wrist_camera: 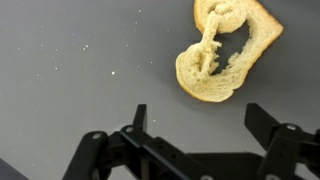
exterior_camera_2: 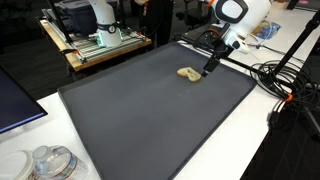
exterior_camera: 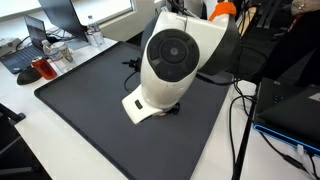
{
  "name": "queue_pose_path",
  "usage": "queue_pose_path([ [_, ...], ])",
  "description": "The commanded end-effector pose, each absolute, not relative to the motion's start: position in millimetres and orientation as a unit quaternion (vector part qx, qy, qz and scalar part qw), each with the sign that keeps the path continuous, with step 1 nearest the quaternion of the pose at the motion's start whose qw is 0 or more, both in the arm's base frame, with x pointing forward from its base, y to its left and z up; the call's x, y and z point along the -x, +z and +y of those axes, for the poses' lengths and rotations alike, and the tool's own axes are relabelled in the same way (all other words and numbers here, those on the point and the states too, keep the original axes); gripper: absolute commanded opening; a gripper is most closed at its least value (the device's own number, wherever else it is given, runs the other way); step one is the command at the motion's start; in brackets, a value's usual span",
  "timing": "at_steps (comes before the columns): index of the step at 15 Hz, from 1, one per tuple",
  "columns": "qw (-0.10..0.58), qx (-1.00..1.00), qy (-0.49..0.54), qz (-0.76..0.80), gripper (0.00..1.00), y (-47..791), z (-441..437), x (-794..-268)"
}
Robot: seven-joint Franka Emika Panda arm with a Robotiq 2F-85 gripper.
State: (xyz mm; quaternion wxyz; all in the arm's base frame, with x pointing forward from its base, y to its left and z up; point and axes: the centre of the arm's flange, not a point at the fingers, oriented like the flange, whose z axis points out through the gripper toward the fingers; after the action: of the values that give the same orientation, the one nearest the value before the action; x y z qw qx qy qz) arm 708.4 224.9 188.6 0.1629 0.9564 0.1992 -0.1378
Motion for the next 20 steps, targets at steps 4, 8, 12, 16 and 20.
queue_pose_path([
  [4, 0.134, -0.971, -0.102, 0.168, 1.00, 225.1, 204.2, -695.3],
  [8, 0.106, -0.983, -0.045, 0.141, 1.00, 259.3, 186.9, -669.1],
  [12, 0.085, -0.990, -0.001, 0.116, 1.00, 290.0, 175.3, -644.3],
  [16, 0.057, -0.993, 0.039, 0.100, 1.00, 318.6, 170.1, -624.6],
  [20, 0.027, -0.994, 0.068, 0.085, 1.00, 344.9, 154.4, -599.9],
])
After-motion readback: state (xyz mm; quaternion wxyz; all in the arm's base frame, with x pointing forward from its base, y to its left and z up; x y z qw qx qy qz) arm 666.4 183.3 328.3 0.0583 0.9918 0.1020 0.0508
